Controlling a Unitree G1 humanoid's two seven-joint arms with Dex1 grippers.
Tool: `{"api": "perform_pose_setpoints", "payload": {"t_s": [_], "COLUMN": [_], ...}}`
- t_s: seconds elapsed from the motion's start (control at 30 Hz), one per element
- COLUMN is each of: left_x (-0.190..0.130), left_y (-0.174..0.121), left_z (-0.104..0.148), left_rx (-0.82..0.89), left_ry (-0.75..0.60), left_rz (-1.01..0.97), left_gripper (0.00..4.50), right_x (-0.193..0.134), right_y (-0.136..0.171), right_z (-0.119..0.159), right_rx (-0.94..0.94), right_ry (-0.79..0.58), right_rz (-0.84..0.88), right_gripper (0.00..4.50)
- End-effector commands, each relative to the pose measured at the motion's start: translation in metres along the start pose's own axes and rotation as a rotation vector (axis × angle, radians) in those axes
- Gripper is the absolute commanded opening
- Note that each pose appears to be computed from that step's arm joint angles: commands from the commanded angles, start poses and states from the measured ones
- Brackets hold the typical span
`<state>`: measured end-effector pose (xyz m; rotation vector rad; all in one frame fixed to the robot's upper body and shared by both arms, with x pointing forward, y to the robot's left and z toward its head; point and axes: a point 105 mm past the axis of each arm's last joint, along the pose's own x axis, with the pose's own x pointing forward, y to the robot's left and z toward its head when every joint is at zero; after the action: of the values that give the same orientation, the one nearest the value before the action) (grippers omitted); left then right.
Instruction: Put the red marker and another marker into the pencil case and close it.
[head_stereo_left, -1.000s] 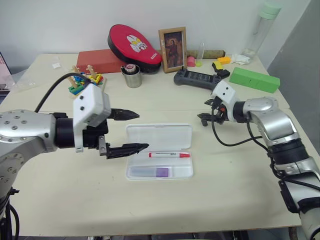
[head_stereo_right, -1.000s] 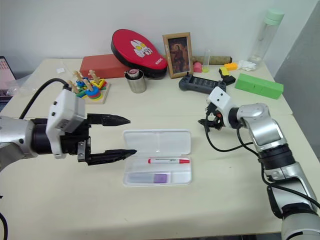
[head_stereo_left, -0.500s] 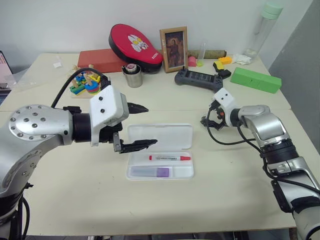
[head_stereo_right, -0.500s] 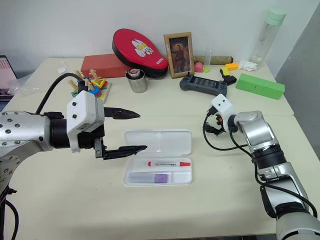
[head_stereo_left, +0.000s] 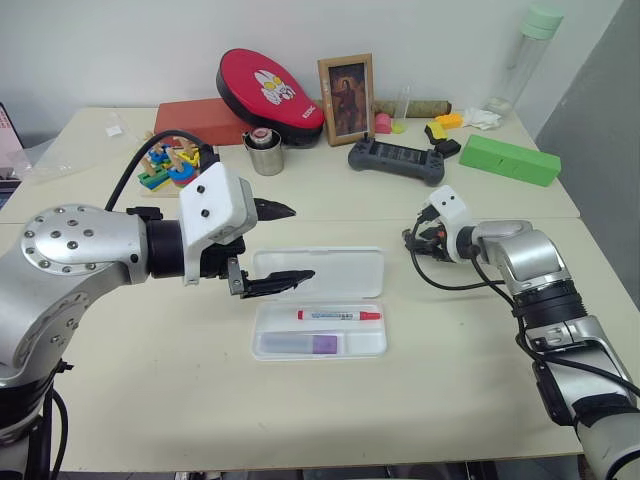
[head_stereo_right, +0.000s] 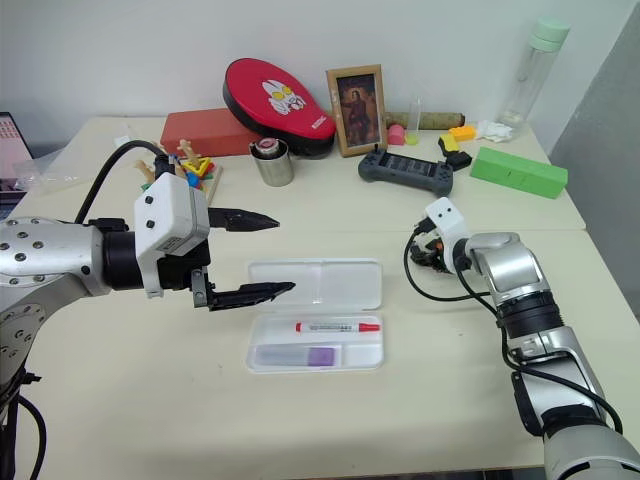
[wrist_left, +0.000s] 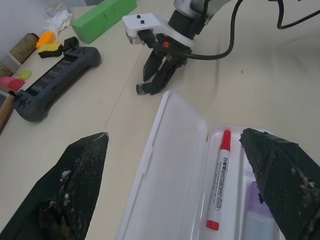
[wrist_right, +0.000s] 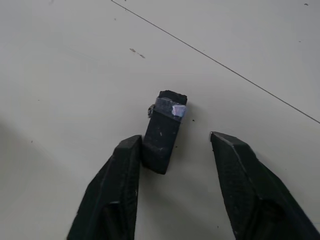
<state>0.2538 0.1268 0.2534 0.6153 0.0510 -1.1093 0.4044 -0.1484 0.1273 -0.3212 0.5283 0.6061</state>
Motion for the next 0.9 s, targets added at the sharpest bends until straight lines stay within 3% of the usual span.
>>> {"api": "perform_pose_setpoints", "payload": {"t_s": [0.03,0.17,0.33,0.5,0.63,0.77,0.9], "left_x": [-0.002,-0.002,-0.002,-0.007,-0.009,-0.009,-0.006], "left_y": [0.003,0.003,0.004,0.002,-0.004,-0.016,-0.019], "left_z": [0.006,0.006,0.006,0.008,0.009,0.007,0.001], "left_rx": [0.033,0.032,0.027,-0.005,-0.045,-0.084,-0.085], "left_ry": [-0.016,-0.016,-0.020,-0.037,-0.049,-0.051,-0.034], "left_rz": [0.020,0.023,0.028,0.025,-0.004,-0.063,-0.083], "left_gripper": [4.50,4.50,4.50,4.50,4.50,4.50,4.50], "right_x": [-0.001,0.000,-0.008,-0.039,-0.076,-0.109,-0.122], "right_y": [0.000,0.000,0.001,0.008,0.030,0.063,0.092], "right_z": [0.002,0.001,0.006,0.017,0.021,0.029,0.037], "right_rx": [0.007,-0.009,-0.068,-0.225,-0.477,-0.558,-0.605], "right_ry": [-0.016,-0.016,-0.043,-0.095,-0.139,-0.194,-0.244], "right_rz": [0.009,0.006,0.030,0.118,0.254,0.442,0.566], "right_gripper": [1.16,0.27,0.25,0.25,0.25,0.25,0.25]}}
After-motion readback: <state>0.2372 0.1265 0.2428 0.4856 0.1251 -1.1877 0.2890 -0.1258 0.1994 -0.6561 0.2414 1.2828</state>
